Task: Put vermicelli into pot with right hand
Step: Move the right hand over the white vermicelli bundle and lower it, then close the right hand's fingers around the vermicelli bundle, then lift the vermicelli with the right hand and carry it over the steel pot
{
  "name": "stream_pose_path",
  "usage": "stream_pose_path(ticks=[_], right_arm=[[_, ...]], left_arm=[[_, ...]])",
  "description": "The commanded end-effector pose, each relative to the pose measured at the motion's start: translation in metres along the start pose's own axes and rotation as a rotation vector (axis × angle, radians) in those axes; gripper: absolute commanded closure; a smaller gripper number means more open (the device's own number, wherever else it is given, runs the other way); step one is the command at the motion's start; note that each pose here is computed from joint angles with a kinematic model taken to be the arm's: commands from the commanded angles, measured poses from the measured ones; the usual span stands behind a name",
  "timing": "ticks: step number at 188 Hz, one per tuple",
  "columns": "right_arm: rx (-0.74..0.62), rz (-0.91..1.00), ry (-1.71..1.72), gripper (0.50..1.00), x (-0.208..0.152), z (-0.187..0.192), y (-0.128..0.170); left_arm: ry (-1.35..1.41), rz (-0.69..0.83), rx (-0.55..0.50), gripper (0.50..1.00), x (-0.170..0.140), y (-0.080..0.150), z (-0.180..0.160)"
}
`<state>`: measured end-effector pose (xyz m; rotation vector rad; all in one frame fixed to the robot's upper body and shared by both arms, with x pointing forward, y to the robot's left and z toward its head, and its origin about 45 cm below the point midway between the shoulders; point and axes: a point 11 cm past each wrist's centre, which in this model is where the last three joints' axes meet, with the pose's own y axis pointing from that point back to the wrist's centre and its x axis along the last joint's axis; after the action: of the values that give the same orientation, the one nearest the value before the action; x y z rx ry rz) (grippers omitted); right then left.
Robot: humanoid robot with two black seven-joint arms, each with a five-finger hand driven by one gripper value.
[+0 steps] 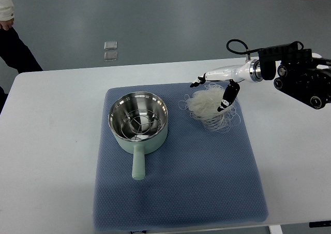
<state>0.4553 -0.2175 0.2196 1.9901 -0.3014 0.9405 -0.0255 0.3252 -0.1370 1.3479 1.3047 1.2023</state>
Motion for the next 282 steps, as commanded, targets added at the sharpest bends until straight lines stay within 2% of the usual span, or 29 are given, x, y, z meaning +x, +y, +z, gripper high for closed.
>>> stream_pose_path(ticks=[1, 45, 99, 107, 108, 109, 110, 111, 112, 115, 116, 118, 158, 188, 216, 239, 254, 282], right_arm=[[-0.037, -0.012, 0.007, 0.587, -0.010, 0.007, -0.004], [-0.067, 0.008, 0.023, 0.599, -0.026, 0.010, -0.018], [-0.104, -0.042, 0.096, 0.767, -0.035, 0.014, -0.024], [-0.101, -0.043, 0.096, 0.840, -0.035, 0.013, -0.025], [-0.101, -0.041, 0.097, 0.871, -0.035, 0.013, -0.025], [-0.101, -0.041, 0.097, 0.871, -0.035, 0.013, -0.025], [-0.101, -0.041, 0.097, 0.903, -0.035, 0.013, -0.025], [-0.101, -0.041, 0.097, 0.904, -0.035, 0.013, -0.025], [-0.101, -0.041, 0.097, 0.936, -0.035, 0.013, -0.025], [-0.102, -0.041, 0.097, 0.965, -0.035, 0.013, -0.025], [-0.102, -0.039, 0.098, 0.995, -0.034, 0.013, -0.025], [-0.102, -0.037, 0.099, 1.000, -0.034, 0.013, -0.025], [-0.090, 0.079, 0.116, 1.000, -0.013, 0.011, -0.022], [-0.034, 0.230, 0.091, 1.000, 0.037, -0.008, -0.012], [0.095, 0.391, 0.034, 1.000, 0.111, -0.055, 0.009], [0.213, 0.447, 0.040, 1.000, 0.146, -0.099, 0.021], [0.293, 0.432, 0.052, 1.000, 0.150, -0.127, 0.022], [0.436, 0.368, 0.082, 1.000, 0.133, -0.177, 0.009]], left_arm=[[0.000, 0.000, 0.000, 0.500, 0.000, 0.000, 0.000], [-0.001, 0.000, 0.000, 0.500, 0.000, 0.000, 0.000], [-0.001, -0.005, 0.000, 0.500, -0.002, 0.000, 0.000], [-0.001, -0.005, 0.000, 0.500, -0.002, 0.000, 0.000], [0.000, -0.003, -0.002, 0.500, -0.001, 0.000, 0.000], [0.000, -0.003, -0.002, 0.500, -0.001, 0.000, 0.000], [0.000, -0.003, 0.000, 0.500, -0.001, 0.000, 0.000], [0.000, -0.003, 0.000, 0.500, -0.001, 0.000, 0.000], [0.000, -0.003, 0.000, 0.500, -0.001, 0.000, 0.000], [0.000, -0.003, 0.000, 0.500, -0.001, 0.000, 0.000], [0.000, -0.003, -0.002, 0.500, -0.001, 0.000, 0.000], [0.000, -0.003, 0.000, 0.500, -0.001, 0.000, 0.000], [0.002, 0.000, 0.000, 0.500, 0.000, 0.000, 0.000], [0.000, 0.000, 0.000, 0.500, 0.000, 0.000, 0.000], [0.002, 0.000, 0.000, 0.500, 0.000, 0.000, 0.000], [0.002, 0.000, 0.000, 0.500, 0.000, 0.000, 0.000], [0.001, -0.002, 0.000, 0.500, -0.001, 0.000, 0.000], [0.003, -0.001, -0.001, 0.500, 0.000, 0.000, 0.000]])
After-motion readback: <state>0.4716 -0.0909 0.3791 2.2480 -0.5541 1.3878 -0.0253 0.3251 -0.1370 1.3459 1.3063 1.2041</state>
